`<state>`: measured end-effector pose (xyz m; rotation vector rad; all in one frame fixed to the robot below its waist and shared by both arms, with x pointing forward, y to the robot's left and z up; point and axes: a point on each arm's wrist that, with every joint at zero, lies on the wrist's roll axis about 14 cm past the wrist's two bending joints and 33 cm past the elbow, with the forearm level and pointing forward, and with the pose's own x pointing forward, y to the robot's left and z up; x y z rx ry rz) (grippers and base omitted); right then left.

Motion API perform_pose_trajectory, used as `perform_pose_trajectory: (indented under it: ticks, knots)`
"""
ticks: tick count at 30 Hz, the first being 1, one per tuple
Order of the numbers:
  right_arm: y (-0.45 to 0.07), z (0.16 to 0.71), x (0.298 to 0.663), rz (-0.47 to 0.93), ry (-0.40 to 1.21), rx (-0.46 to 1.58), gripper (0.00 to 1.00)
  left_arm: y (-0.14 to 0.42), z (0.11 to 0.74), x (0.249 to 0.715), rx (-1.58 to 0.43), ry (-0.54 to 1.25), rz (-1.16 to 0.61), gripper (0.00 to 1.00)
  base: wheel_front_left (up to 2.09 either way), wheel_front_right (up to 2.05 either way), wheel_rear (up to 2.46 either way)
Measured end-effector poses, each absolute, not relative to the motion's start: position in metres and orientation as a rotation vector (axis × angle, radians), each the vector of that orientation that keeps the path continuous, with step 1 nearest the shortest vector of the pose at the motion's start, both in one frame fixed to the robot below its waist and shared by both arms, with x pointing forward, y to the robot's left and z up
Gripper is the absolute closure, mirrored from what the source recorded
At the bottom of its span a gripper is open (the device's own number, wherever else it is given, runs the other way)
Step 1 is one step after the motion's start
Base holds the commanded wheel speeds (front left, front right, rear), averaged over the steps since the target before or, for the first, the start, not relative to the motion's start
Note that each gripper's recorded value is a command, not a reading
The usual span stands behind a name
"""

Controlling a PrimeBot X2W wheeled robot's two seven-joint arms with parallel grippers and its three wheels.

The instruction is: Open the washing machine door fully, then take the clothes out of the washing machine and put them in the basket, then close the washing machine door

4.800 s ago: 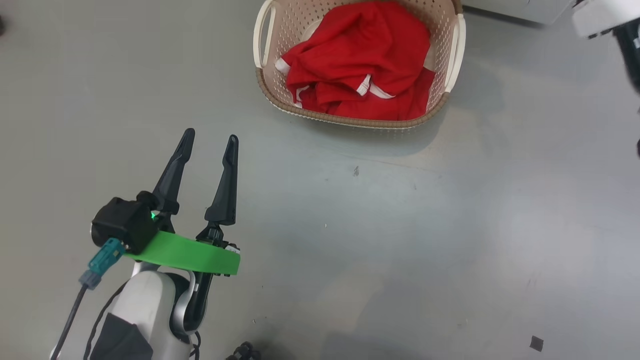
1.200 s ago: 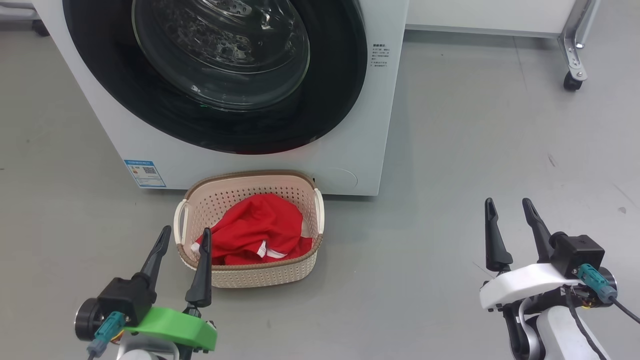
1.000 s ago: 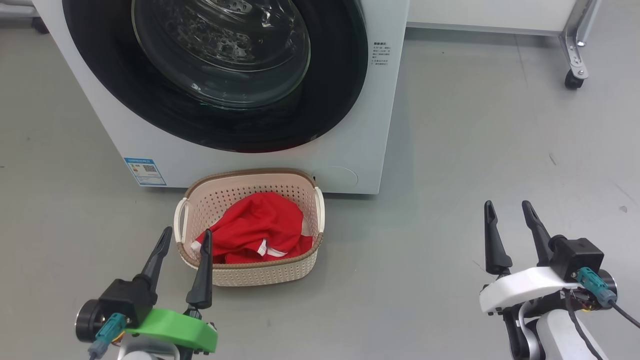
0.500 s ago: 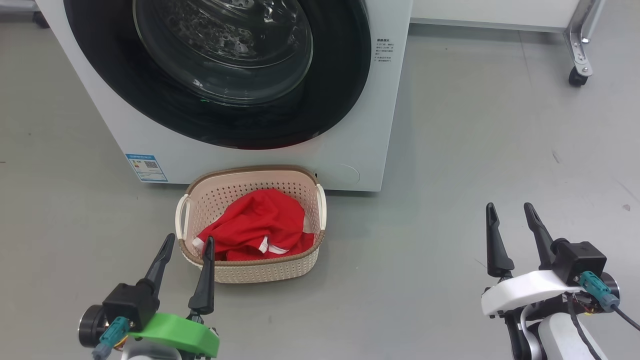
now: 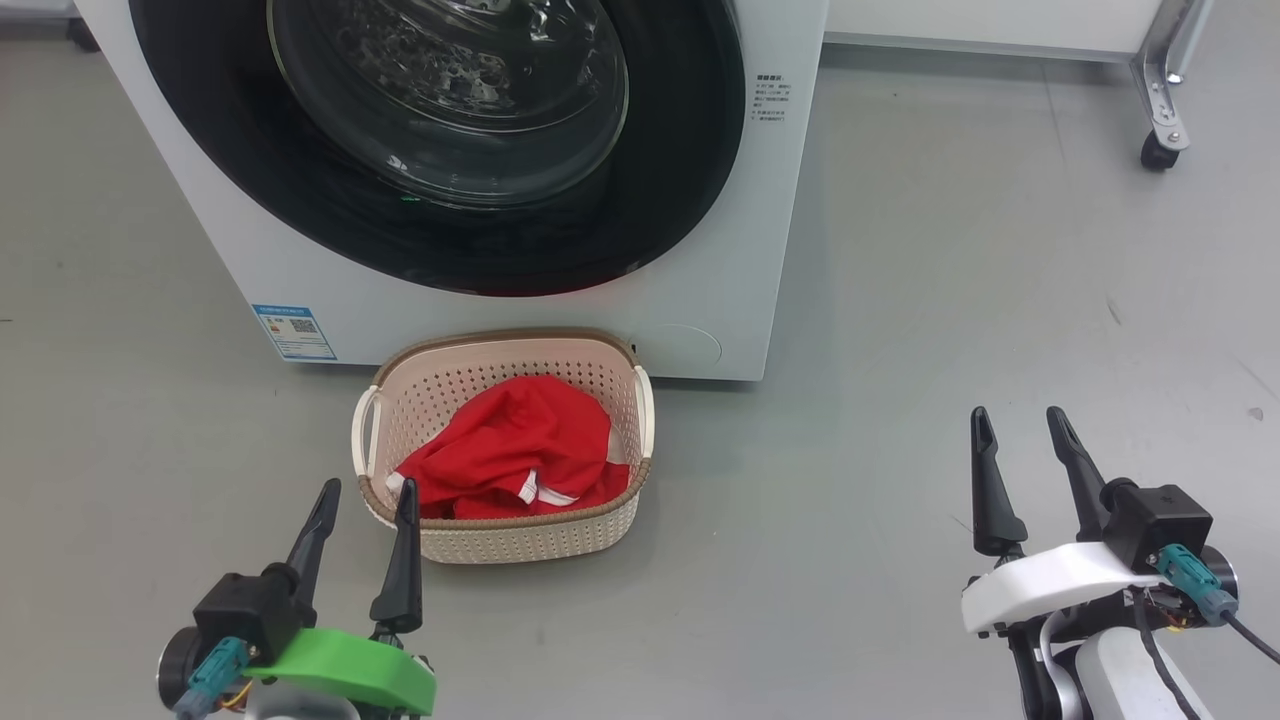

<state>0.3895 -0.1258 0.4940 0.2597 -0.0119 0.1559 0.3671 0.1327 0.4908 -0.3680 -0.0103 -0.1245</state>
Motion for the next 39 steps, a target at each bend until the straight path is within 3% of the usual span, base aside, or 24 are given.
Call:
perform_pose_trajectory:
  ticks: [33,34,39]
  knots:
    - [-0.120,0.496,0.382,0.178,-0.016,0.259,0.00,0.129,0.493,0.363,-0.421,-0.014,-0.143,0.00,0.00,0.00,0.00]
    - [-0.120,0.495,0.382,0.177,-0.013,0.260,1.00,0.129,0.492,0.362,-0.424,-0.012,-0.141,1.00,0.00,0.00,0.00]
    - [-0.119,0.466,0.368,0.161,0.076,0.270,1.00,0.127,0.467,0.351,-0.435,0.069,-0.123,1.00,0.00,0.00,0.00]
